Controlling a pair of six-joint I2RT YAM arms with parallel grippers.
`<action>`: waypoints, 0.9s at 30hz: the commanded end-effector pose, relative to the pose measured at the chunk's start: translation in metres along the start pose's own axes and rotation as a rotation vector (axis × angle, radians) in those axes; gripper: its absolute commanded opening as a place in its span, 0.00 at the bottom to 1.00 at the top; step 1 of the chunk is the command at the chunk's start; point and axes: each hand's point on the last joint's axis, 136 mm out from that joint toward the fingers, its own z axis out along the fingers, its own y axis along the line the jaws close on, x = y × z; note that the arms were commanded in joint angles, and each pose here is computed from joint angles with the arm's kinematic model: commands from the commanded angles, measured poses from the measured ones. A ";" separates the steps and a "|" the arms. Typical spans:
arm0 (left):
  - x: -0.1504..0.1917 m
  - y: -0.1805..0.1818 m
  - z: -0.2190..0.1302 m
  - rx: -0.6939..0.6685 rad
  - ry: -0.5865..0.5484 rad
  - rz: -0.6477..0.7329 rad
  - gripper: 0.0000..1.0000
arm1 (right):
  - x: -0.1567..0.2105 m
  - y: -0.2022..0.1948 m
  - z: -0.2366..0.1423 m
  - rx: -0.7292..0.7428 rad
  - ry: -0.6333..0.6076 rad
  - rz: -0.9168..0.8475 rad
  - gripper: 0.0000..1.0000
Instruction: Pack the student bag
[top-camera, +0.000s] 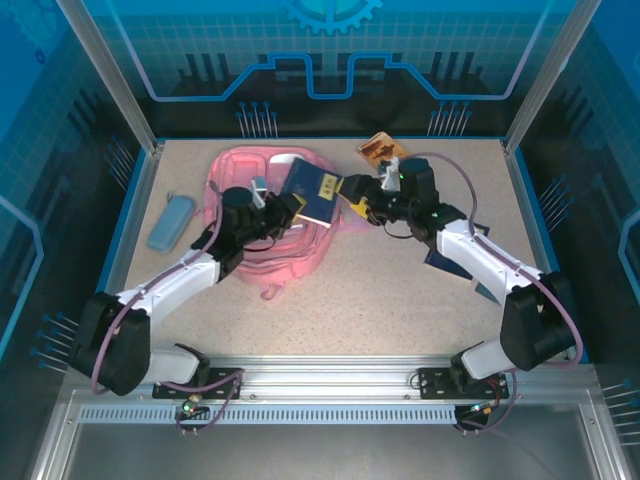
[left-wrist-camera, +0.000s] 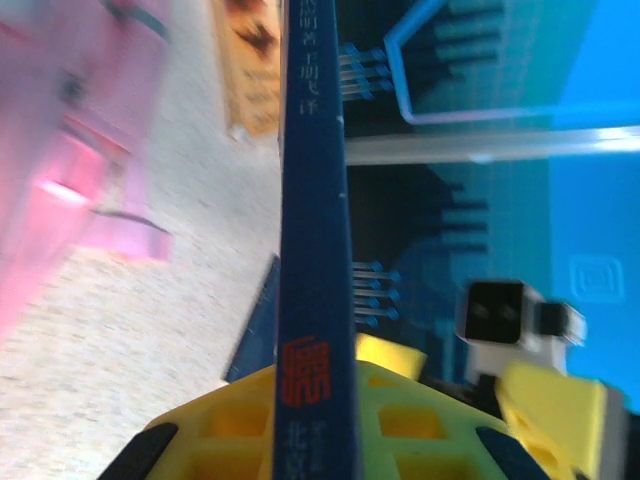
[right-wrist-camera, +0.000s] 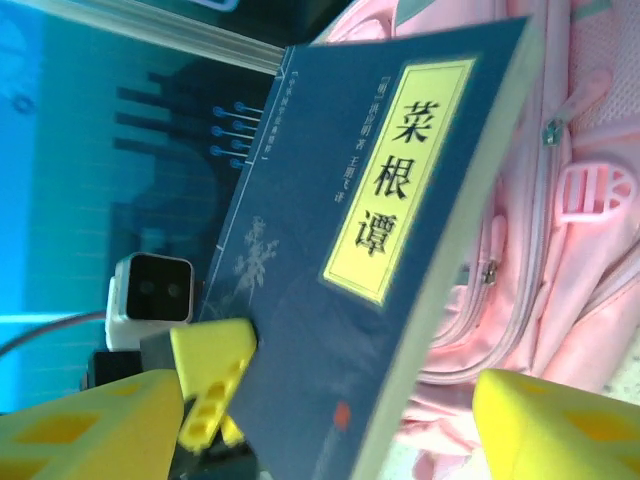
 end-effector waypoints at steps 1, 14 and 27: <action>-0.029 0.008 -0.041 -0.115 -0.086 0.101 0.07 | 0.032 -0.051 0.002 0.377 0.145 -0.336 0.82; -0.086 0.042 -0.150 -0.377 -0.258 0.141 0.11 | 0.076 -0.053 0.122 0.378 0.336 -0.136 0.69; -0.073 0.049 -0.158 -0.389 -0.237 0.133 0.11 | 0.093 -0.089 0.161 0.529 0.361 0.063 0.58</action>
